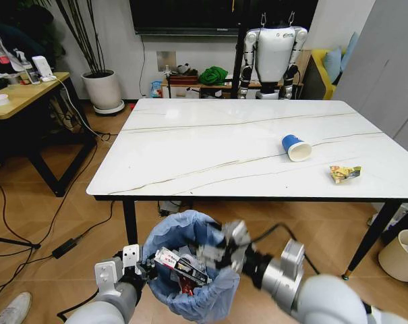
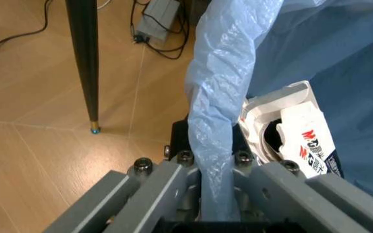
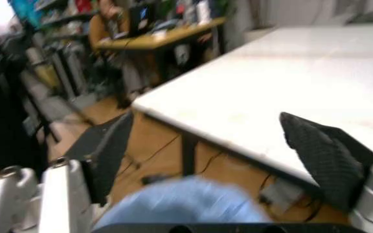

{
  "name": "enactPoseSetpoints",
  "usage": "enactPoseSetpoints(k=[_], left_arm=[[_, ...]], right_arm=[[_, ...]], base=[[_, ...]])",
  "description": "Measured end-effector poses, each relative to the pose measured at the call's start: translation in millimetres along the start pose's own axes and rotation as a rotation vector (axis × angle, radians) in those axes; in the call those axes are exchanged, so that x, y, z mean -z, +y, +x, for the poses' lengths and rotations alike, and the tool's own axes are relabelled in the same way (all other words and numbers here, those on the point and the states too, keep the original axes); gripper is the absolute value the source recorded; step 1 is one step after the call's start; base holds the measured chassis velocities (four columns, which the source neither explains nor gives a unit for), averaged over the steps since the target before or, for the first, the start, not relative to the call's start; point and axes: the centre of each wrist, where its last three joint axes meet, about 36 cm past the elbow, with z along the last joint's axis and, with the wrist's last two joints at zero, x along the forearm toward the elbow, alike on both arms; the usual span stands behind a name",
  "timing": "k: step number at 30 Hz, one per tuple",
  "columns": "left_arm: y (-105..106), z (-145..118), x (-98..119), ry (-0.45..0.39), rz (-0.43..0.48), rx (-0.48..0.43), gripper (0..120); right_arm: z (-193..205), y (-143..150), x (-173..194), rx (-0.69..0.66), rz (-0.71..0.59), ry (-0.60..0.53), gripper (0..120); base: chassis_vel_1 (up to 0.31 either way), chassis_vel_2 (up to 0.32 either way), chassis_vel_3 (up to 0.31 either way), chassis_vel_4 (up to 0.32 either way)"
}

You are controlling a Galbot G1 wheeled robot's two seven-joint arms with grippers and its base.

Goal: Pick up the trash bin and place the trash from the table into it.

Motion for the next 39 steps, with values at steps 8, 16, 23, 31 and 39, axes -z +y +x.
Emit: enactPoseSetpoints(k=[8,16,23,31,39], left_arm=[[-2,0,-7,0.017,-0.014,-0.019,0],[2,1,-8,0.013,-0.023,-0.016,0],[5,3,-8,0.007,-0.033,-0.020,0],[9,5,-5,-0.004,-0.049,-0.019,0],[10,6,-3,-0.010,-0.055,-0.030,0]], right_arm=[[-1,-63,20,-0.361,-0.030,-0.030,100],[2,-81,21,-0.469,-0.033,-0.069,100],[16,-84,15,-0.600,0.014,-0.105,100],[32,-76,-1,-0.681,0.059,-0.092,100],[39,-75,-3,-0.693,0.052,-0.097,100]], base=[[0.000,0.000,0.000,0.000],[0.000,0.000,0.000,0.000],[0.000,0.000,0.000,0.000],[0.000,0.000,0.000,0.000],[0.000,0.000,0.000,0.000]])
